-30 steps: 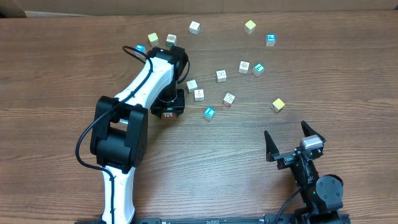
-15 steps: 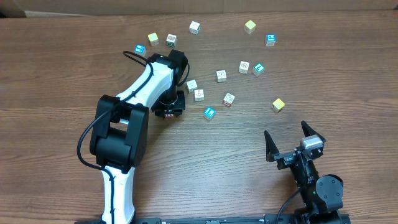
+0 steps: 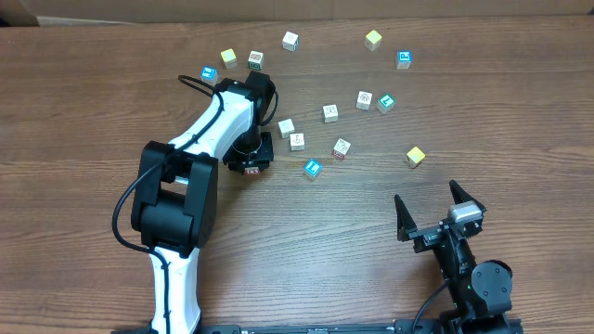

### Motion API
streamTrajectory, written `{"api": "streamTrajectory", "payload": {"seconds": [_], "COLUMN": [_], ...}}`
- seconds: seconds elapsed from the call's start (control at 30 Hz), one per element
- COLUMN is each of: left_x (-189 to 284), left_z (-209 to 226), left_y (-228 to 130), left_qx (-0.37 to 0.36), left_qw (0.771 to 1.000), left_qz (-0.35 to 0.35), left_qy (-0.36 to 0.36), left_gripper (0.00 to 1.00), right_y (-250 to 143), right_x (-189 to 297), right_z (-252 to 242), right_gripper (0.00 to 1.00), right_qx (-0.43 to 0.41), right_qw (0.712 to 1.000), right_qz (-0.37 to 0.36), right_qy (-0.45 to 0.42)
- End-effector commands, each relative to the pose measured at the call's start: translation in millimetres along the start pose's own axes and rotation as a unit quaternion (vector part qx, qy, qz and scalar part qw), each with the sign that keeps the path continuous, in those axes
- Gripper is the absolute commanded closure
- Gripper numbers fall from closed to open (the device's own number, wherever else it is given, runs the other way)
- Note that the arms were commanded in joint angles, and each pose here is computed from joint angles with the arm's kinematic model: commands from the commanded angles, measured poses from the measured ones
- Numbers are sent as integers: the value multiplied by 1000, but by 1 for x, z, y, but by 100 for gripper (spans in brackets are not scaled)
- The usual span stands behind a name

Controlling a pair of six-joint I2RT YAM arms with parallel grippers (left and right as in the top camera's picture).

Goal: Form a horizontal line

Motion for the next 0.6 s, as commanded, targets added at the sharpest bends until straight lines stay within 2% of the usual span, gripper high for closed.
{"api": "streamTrajectory", "payload": {"seconds": [0.0, 0.23, 0.43, 0.57], "left_x": [6, 15, 41, 56], "left_z": [1, 6, 27, 64], "left_y": [7, 15, 27, 30], "left_qx": [2, -14, -21, 0], "left_qw": [1000, 1000, 999, 998], "left_qz": [-13, -23, -32, -25], "left_qy": [-2, -5, -5, 53], "left_gripper": [63, 73, 69, 70], "right_y": [-1, -1, -1, -1], "right_x": [0, 0, 0, 0], "right_z": [0, 0, 0, 0], "right_gripper": [0, 0, 0, 0], "right_qx": [-3, -3, -3, -3], "right_qw": [1000, 1000, 1000, 1000], "right_qz": [-4, -4, -4, -4], "right_qy": [-1, -1, -1, -1]}}
Point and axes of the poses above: each gripper's point midway between its finger pads, its own x axis back along the fingers, its own z axis along the line the jaws close on, y = z × x, the point moved 6 cm from there along x, back along the fingers, and after that the axes turned 5 degrees about -x, right-handed, at the moved point
